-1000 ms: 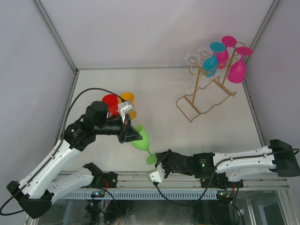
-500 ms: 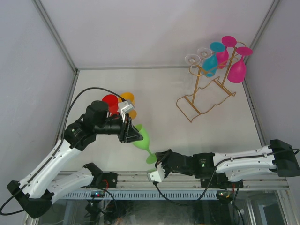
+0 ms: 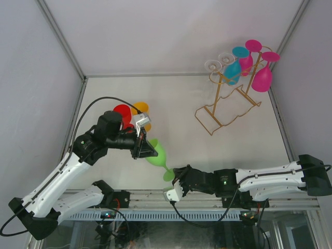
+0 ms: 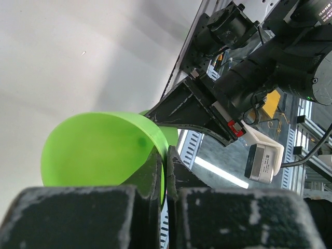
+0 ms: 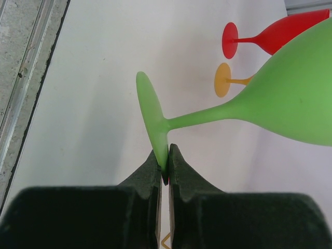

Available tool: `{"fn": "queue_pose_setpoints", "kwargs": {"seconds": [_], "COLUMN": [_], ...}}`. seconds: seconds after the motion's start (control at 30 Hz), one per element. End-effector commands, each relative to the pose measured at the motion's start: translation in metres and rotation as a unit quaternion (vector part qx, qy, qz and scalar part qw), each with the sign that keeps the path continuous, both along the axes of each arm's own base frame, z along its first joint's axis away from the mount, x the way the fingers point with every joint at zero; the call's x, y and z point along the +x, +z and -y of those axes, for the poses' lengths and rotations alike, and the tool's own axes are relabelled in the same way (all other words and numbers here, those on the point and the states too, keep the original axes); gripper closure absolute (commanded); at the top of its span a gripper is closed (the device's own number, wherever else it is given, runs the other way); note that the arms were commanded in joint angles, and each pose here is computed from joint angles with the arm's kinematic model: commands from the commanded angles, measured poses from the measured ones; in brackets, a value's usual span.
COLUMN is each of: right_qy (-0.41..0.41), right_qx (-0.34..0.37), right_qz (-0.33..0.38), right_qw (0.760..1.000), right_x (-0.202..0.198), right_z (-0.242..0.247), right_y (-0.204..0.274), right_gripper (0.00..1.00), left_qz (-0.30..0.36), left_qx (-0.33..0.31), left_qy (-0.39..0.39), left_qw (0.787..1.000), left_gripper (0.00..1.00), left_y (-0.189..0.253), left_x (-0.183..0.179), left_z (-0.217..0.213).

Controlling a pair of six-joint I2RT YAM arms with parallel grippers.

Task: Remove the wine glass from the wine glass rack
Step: Place the wine glass at the center of the board.

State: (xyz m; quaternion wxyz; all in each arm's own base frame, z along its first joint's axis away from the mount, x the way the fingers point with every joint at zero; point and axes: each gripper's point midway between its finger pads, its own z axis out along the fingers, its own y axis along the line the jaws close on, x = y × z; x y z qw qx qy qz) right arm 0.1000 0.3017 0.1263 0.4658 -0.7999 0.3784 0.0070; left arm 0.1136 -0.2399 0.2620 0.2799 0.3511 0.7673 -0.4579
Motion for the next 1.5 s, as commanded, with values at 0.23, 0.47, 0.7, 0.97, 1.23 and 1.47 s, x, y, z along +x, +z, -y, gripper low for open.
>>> {"fn": "queue_pose_setpoints", "kwargs": {"seconds": [0.23,0.47,0.7,0.97,1.23,1.47], "right_qy": [-0.053,-0.046,-0.094,-0.149,-0.253,-0.401], "right_qx": [0.050,0.072,0.131,0.230,0.373,0.513], "right_qz": [-0.018,-0.048,-0.045,-0.044,-0.113,-0.222], "right_qw": [0.997,0.995,0.986,0.961,0.886,0.726], "right_x": [0.012,0.004,0.015,0.030,0.051,0.084], "right_z": [0.001,0.000,0.005,0.009,0.014,0.045], "right_y": [0.016,0.022,0.042,0.074,0.107,0.127], "right_gripper": [0.88,0.42,0.38,0.39,0.28,0.20], "left_qz": [0.045,0.096,0.114,0.102,0.082,0.056], "left_qx": [-0.022,-0.003,0.050,0.138,0.211,0.235], "left_qy": [0.024,0.111,0.188,0.279,0.375,0.439], "left_qw": [0.998,0.989,0.974,0.945,0.899,0.865], "left_gripper": [1.00,1.00,1.00,1.00,1.00,1.00], "left_y": [0.030,0.037,0.027,-0.002,-0.035,-0.060], "left_x": [0.003,0.029,0.049,0.076,0.103,0.130], "left_z": [-0.004,-0.021,-0.045,-0.072,-0.097,-0.109]}}
